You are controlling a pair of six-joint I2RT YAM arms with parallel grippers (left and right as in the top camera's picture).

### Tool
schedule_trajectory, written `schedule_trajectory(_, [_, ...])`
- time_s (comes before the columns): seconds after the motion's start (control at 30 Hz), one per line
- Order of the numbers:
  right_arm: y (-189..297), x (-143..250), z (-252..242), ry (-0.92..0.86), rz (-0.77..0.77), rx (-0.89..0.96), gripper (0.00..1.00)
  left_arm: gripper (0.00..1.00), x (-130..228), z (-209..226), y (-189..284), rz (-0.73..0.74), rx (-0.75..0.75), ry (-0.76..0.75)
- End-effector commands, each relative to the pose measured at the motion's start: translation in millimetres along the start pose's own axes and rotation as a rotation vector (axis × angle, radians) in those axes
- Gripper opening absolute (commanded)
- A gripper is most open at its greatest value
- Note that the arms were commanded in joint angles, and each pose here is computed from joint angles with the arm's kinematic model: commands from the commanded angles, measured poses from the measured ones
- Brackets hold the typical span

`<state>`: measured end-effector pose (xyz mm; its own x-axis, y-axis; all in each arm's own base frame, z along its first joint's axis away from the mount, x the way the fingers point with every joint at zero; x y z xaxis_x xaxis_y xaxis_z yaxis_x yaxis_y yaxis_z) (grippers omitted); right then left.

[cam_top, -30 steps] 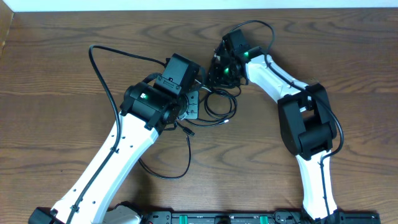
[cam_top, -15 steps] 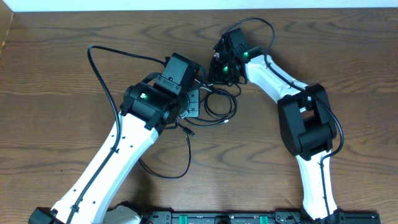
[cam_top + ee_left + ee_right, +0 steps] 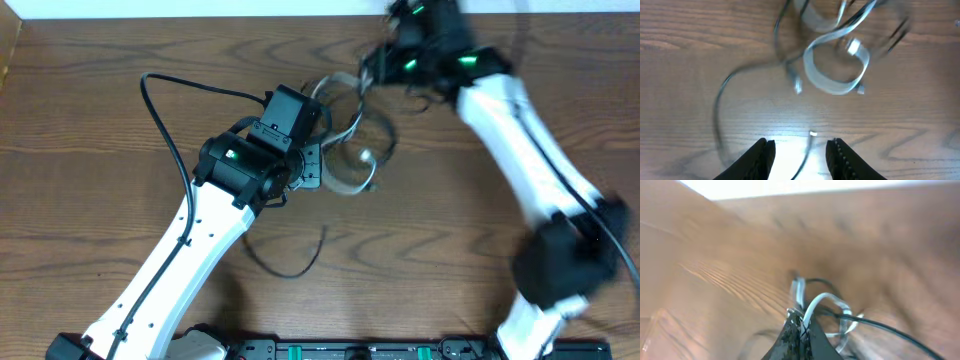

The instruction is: Untangle cables

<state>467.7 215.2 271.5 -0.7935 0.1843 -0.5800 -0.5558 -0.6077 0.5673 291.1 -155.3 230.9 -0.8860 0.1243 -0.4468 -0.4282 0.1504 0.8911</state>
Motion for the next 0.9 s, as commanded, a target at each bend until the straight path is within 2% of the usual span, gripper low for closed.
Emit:
schedule_trajectory(0.0, [55.5,-20.4,43.9,0.101,-0.113,-0.066,0.01,0.40,0.5,2.0,-3.2,0.005,-0.010,0.004])
schedule_trajectory(0.2, [112.8,-30.1,75.8,0.122,-0.214,-0.109,0.01,0.40,0.4,2.0,-3.2,0.004,-0.009,0.004])
schedule_trajectory(0.37, [118.2,-29.2,77.3,0.053,-0.214,-0.114,0.01,0.41,-0.8,1.7,-3.2,-0.001,-0.008,0.004])
schedule_trajectory(0.5, [129.1,-44.3,92.8,0.047,-0.272,-0.186,0.01,0.41,-3.4,1.4,-3.2,-0.012,-0.006,0.006])
schedule_trajectory(0.87, [214.7,-94.6,167.7,0.202,-0.520,-0.370,0.01,0.41,-13.5,35.1,-4.7,-0.024,-0.048,0.103])
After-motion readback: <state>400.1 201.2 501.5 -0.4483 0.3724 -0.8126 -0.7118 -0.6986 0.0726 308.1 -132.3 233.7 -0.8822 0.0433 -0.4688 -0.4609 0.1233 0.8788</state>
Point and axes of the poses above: each gripper's point midway between its finger pads, its own y axis back along the fingers, its own z axis along the line the jaws close on, x = y × z, the point moved 2 cm from there along y, back along the fingers, and after that the axes turned 7 degrees about -y, right-handed, at the moved point
